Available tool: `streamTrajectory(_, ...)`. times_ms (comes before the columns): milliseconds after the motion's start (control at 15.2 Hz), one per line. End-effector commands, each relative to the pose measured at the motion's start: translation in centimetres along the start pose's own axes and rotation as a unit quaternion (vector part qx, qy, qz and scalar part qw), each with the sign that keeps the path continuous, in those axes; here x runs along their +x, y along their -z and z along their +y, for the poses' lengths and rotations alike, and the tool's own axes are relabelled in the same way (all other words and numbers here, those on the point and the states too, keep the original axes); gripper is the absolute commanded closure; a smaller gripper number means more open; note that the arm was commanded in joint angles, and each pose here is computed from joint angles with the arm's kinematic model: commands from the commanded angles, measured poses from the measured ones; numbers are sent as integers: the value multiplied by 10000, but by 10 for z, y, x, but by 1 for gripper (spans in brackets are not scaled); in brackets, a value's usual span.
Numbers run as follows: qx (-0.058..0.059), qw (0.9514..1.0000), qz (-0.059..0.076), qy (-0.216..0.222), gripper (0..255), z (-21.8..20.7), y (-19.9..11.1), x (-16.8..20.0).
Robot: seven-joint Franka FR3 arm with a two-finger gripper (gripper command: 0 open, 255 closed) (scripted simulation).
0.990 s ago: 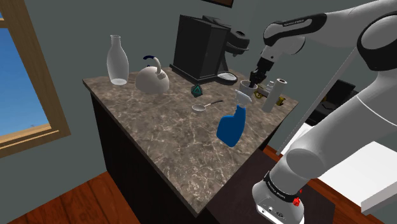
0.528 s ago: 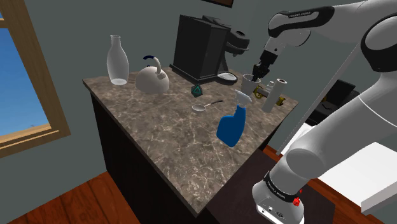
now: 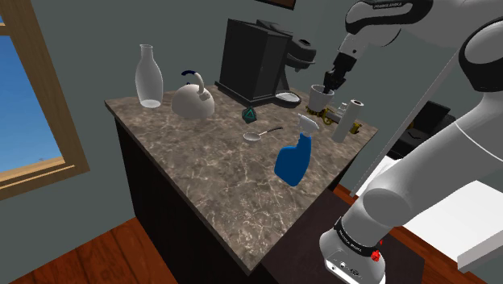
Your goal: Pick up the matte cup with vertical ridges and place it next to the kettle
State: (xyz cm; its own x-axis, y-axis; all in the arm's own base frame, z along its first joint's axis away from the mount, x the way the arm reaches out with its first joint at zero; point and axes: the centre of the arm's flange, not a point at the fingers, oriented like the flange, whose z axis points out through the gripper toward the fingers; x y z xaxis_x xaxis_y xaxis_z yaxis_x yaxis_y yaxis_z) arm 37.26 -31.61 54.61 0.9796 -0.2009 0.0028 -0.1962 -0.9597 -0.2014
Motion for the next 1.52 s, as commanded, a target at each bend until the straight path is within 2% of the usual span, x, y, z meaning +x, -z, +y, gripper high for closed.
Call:
streamTrajectory(0, 1, 10000, -1, 0, 255, -1, 11, 0)
streamTrajectory(1056, 1, 10000, -1, 0, 255, -18, 91, 0)
streamTrajectory(1452, 1, 10000, -1, 0, 255, -87, 77, 35)
